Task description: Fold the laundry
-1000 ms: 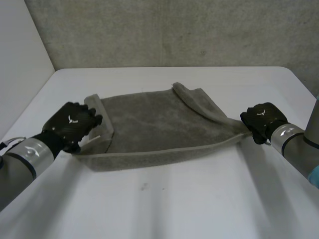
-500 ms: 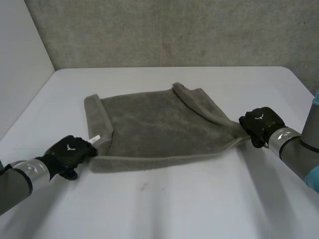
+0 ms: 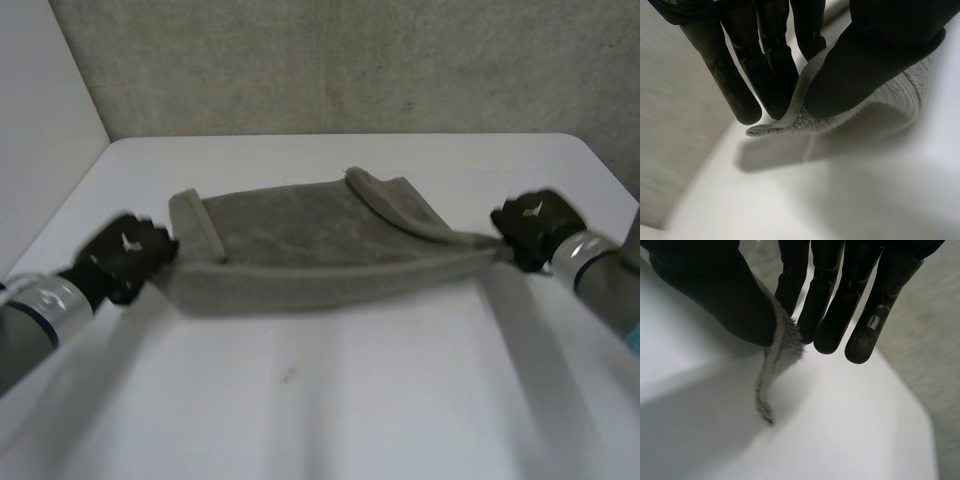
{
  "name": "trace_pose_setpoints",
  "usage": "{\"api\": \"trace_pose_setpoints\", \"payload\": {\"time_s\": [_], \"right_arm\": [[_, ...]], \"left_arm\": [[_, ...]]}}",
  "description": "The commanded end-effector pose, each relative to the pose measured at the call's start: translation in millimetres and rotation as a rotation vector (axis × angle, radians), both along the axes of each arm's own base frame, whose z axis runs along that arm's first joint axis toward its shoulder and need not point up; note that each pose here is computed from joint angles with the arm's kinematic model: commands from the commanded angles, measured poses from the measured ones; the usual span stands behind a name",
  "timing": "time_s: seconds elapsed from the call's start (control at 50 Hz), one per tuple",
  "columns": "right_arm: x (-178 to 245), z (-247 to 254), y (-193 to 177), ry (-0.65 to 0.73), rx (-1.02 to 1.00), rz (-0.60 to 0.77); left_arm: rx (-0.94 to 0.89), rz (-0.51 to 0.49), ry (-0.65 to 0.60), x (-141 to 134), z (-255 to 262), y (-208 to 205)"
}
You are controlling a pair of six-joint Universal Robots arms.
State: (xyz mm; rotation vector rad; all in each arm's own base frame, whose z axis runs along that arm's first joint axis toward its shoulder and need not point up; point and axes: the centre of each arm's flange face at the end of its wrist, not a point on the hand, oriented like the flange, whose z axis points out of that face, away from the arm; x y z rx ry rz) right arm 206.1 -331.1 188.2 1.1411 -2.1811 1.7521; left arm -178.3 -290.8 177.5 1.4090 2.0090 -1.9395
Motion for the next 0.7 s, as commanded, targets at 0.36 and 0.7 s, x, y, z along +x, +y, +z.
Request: {"api": "trace_pose_setpoints", "payload": {"time_s": [0.36, 0.7], "right_arm": [[5, 192, 52, 0.099, -0.22, 0.14], [54, 96, -31, 0.254, -0.227, 0.129]], "left_arm": [[-0.208, 0.244, 0.08, 17, 184, 22], [-0.036, 0.267, -0.183, -19, 82, -83]]}}
